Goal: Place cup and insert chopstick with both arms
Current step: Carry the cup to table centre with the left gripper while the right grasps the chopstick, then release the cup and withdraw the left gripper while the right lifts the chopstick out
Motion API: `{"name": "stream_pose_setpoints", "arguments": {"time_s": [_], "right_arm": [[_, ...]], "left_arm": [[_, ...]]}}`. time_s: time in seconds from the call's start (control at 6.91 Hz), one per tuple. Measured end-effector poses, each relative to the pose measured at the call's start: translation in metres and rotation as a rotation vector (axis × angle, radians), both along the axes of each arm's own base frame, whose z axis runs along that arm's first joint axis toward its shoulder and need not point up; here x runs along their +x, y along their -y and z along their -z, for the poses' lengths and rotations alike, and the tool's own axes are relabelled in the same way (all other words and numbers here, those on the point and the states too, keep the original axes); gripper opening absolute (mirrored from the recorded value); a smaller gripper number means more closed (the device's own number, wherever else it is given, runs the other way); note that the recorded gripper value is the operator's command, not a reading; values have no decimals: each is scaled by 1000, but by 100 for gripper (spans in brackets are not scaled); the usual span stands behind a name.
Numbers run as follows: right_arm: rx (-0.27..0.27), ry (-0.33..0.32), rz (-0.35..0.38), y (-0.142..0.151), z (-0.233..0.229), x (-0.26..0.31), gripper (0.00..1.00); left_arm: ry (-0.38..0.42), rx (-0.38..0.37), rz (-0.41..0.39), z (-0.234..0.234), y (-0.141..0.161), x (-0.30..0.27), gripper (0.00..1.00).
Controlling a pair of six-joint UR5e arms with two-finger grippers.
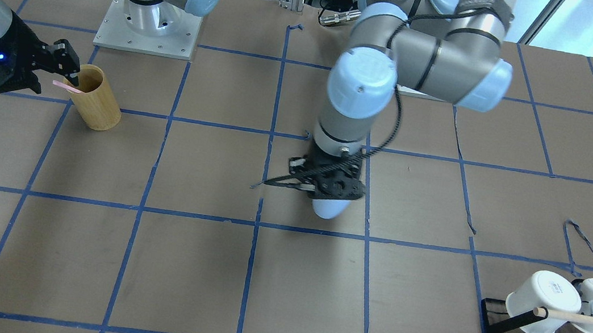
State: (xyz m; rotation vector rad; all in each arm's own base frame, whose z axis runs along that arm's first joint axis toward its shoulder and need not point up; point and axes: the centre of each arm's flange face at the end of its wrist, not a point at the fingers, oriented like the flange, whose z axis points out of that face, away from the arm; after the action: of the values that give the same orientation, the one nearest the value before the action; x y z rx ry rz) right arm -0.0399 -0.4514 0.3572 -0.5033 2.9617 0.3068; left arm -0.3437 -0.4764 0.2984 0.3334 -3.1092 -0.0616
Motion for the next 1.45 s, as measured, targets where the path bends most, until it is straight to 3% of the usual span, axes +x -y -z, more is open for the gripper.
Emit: {"name": "stream_pose_setpoints", "arguments": {"time_s": [0.29,0.43,0.58,0.87,1.01,1.16,1.45], "right_arm": [[6,2,1,-1,2,1,26],[6,2,1,-1,2,1,20],[6,2,2,-1,2,1,13],[0,-2,2,-1,-1,1,12],[-9,-7,3,-1,-5,1,12],[-18,-11,4,0,-11,0,12],[-27,-24,49,6,-39,-2,5]], "left_arm": [[-16,-4,-89,25,-34,-48,0],[-24,-15,-104,36,-35,-55,53],[-28,-26,-105,43,-34,-58,100],[-37,-44,-80,41,-29,-58,100],[-52,-67,-47,23,-22,-53,95],[-57,-77,-17,-7,-13,-45,97],[-41,-27,74,-90,-19,-11,98]]}}
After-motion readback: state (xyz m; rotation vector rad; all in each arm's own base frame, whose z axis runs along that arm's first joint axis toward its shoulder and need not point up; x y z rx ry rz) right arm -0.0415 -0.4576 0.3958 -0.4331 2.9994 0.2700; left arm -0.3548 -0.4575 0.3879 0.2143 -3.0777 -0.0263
